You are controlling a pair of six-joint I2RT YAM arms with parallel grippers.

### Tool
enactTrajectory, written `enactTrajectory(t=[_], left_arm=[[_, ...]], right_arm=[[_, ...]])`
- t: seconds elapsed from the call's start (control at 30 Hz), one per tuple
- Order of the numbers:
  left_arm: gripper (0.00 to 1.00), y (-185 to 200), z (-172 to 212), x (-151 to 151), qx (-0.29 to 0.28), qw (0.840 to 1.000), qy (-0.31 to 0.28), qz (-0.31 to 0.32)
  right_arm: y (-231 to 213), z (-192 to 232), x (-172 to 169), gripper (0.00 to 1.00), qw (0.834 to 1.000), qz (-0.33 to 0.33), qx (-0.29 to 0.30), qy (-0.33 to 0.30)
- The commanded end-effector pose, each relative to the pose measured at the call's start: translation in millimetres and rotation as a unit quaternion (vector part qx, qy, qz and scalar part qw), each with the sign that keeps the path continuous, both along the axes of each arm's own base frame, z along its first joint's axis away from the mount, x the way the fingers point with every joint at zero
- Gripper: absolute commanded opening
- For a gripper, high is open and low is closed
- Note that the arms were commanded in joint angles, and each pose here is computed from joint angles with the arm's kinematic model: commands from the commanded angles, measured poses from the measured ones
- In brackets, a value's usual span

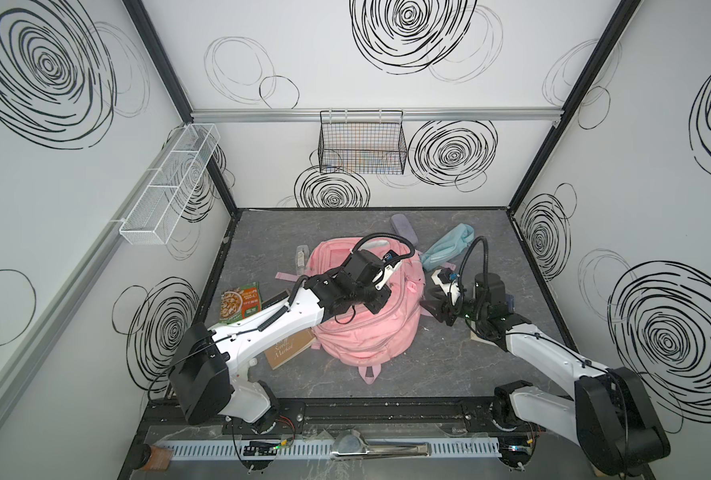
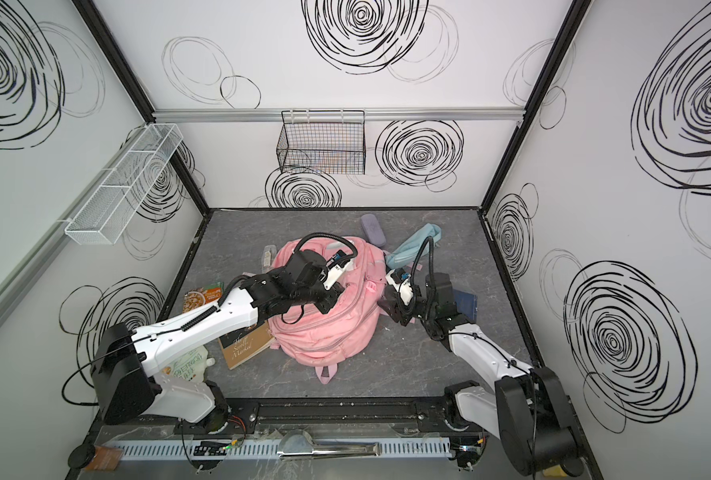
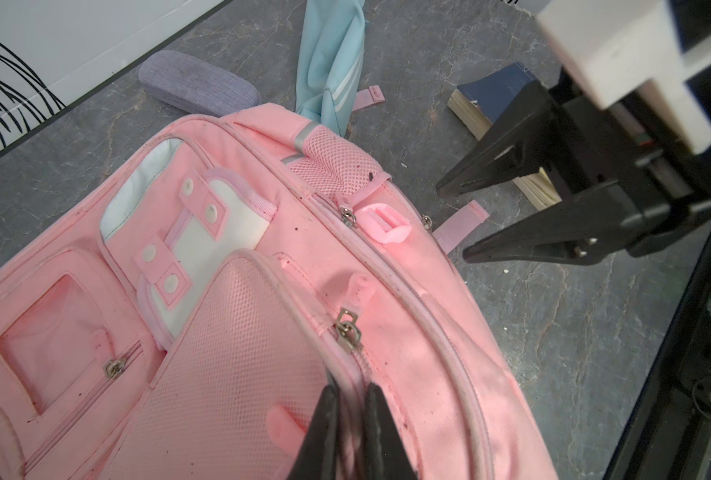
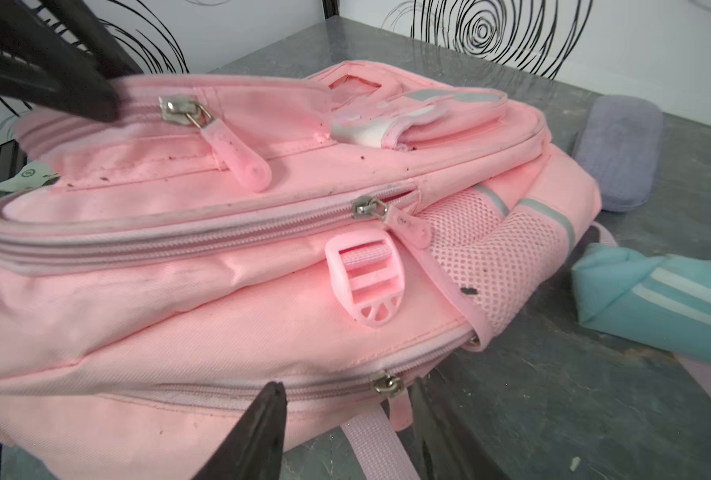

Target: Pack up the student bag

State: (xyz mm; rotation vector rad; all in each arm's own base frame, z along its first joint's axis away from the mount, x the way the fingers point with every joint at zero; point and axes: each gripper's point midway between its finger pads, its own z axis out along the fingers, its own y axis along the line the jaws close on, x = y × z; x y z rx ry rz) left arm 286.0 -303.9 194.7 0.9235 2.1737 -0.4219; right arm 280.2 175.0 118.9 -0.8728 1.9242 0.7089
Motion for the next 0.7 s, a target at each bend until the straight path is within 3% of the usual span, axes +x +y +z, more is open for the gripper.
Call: enactTrajectory(t=[0.0, 0.4, 0.67], left_arm=[[0.0, -10.6, 56.5, 15.3, -0.069, 0.994, -0.086, 0.008], [0.0, -7.6, 67.1, 12.7, -0.085, 0.991, -0.104, 0.01], [0.0, -11.6, 69.8, 9.4, -0.106, 0.988, -0.111, 0.006]], right_arm=[[6.1, 3.7, 5.3, 0.53, 1.0, 0.031, -0.004, -0.004], [-8.4, -2.3, 28.8, 0.57, 1.0, -0.004, 0.0, 0.031], [-19.4, -11.7, 21.3, 0.6, 0.997, 0.057, -0.054, 0.027]])
